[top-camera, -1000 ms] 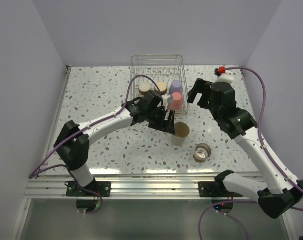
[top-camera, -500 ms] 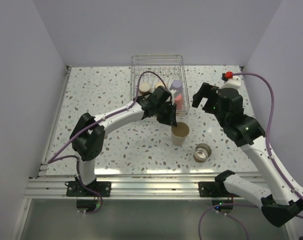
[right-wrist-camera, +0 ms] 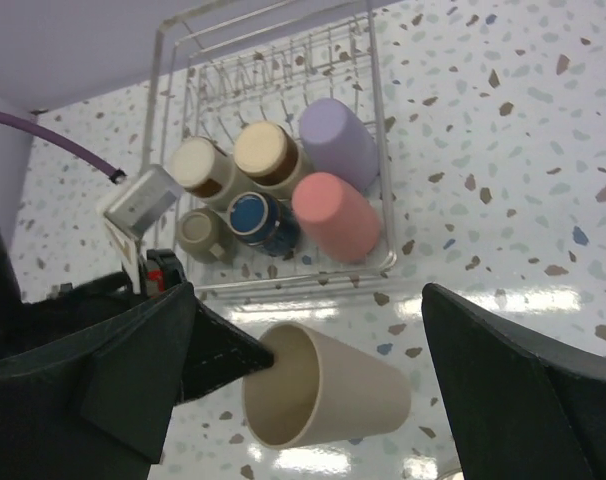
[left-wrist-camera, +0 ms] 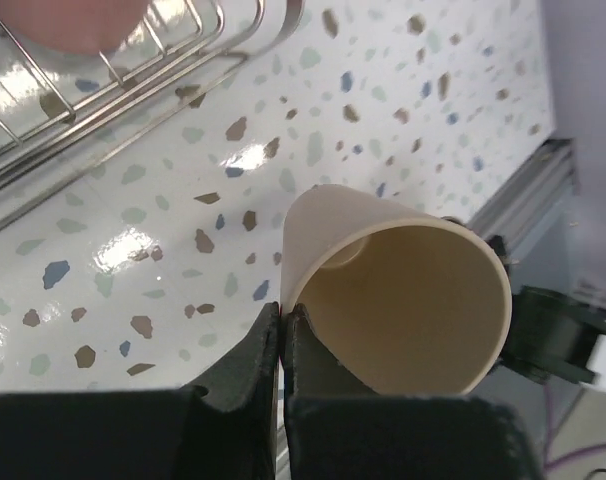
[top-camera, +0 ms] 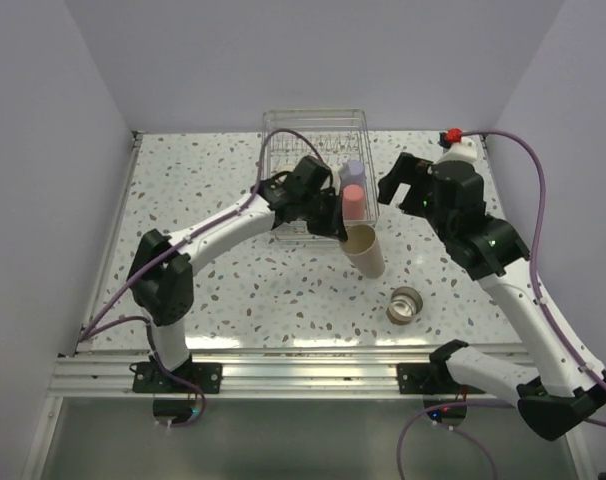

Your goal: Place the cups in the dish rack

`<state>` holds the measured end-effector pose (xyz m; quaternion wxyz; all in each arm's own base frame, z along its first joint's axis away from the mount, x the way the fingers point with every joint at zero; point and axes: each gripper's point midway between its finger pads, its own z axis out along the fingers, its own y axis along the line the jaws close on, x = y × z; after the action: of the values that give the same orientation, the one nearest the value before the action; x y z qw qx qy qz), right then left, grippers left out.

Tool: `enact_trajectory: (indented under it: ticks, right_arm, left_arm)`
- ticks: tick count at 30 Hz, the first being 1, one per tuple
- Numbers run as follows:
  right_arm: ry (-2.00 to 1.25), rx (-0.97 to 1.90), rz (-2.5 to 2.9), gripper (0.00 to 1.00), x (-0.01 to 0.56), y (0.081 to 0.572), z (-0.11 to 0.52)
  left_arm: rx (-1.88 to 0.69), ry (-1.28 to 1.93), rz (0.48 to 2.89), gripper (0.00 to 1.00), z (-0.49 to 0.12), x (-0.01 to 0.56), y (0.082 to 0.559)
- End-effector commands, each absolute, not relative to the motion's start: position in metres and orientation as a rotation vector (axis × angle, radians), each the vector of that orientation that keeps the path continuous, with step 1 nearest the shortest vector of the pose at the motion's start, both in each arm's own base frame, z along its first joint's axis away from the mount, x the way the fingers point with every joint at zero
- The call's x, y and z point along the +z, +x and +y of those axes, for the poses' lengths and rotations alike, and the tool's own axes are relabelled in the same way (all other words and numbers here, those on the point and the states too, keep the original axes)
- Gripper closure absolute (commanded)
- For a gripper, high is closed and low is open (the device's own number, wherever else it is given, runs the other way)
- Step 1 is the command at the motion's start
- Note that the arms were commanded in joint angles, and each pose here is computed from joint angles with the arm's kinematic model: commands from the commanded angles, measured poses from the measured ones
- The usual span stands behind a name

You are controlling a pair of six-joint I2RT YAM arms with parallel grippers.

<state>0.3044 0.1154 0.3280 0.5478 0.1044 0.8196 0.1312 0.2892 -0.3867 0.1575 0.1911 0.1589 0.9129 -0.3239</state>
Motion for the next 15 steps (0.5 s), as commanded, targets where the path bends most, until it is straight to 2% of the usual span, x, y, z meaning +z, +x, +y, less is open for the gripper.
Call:
enact_trajectory:
  ticks: [1, 2, 4, 5, 7, 8, 9, 10, 11, 15]
  right_arm:
    - [0.264, 0.506, 1.813, 0.01, 0.391, 0.306, 0.135]
    - [0.265, 0.550, 1.781, 0.01, 0.404, 0.309, 0.141]
    - [0.261, 0.677, 1.741, 0.01, 0.430, 0.317, 0.161]
    - [0.258, 0.744, 1.695, 0.01, 0.446, 0.322, 0.169]
    - [0.260, 0.906, 1.659, 0.01, 0.470, 0.331, 0.191]
    - [0.270, 0.967, 1.593, 0.01, 0.489, 0.337, 0.195]
    - [0.267, 1.032, 1.563, 0.01, 0.500, 0.339, 0.200]
    - [0.309, 1.113, 1.555, 0.01, 0.501, 0.347, 0.209]
    - [0.283, 1.201, 1.477, 0.01, 0.521, 0.346, 0.216]
    - [0.322, 1.459, 1.369, 0.01, 0.530, 0.362, 0.241]
  left_arm:
    - [-1.235, 0.309, 2.244, 1.00, -0.363, 0.290, 0.315]
    - [-1.317, 0.277, 2.124, 1.00, -0.345, 0.326, 0.329]
    - [-1.411, 0.208, 2.041, 1.00, -0.328, 0.355, 0.341]
    - [-1.463, 0.228, 1.906, 1.00, -0.311, 0.387, 0.352]
    - [-1.616, 0.152, 1.807, 1.00, -0.296, 0.409, 0.355]
    - [-1.664, 0.244, 1.554, 1.00, -0.276, 0.453, 0.354]
    - [-1.816, 0.101, 1.567, 1.00, -0.266, 0.448, 0.354]
    - [-1.864, 0.079, 1.504, 1.00, -0.257, 0.457, 0.354]
    - [-1.878, 0.110, 1.374, 1.00, -0.242, 0.473, 0.356]
    - [-1.965, 0.046, 1.303, 1.00, -0.231, 0.487, 0.358]
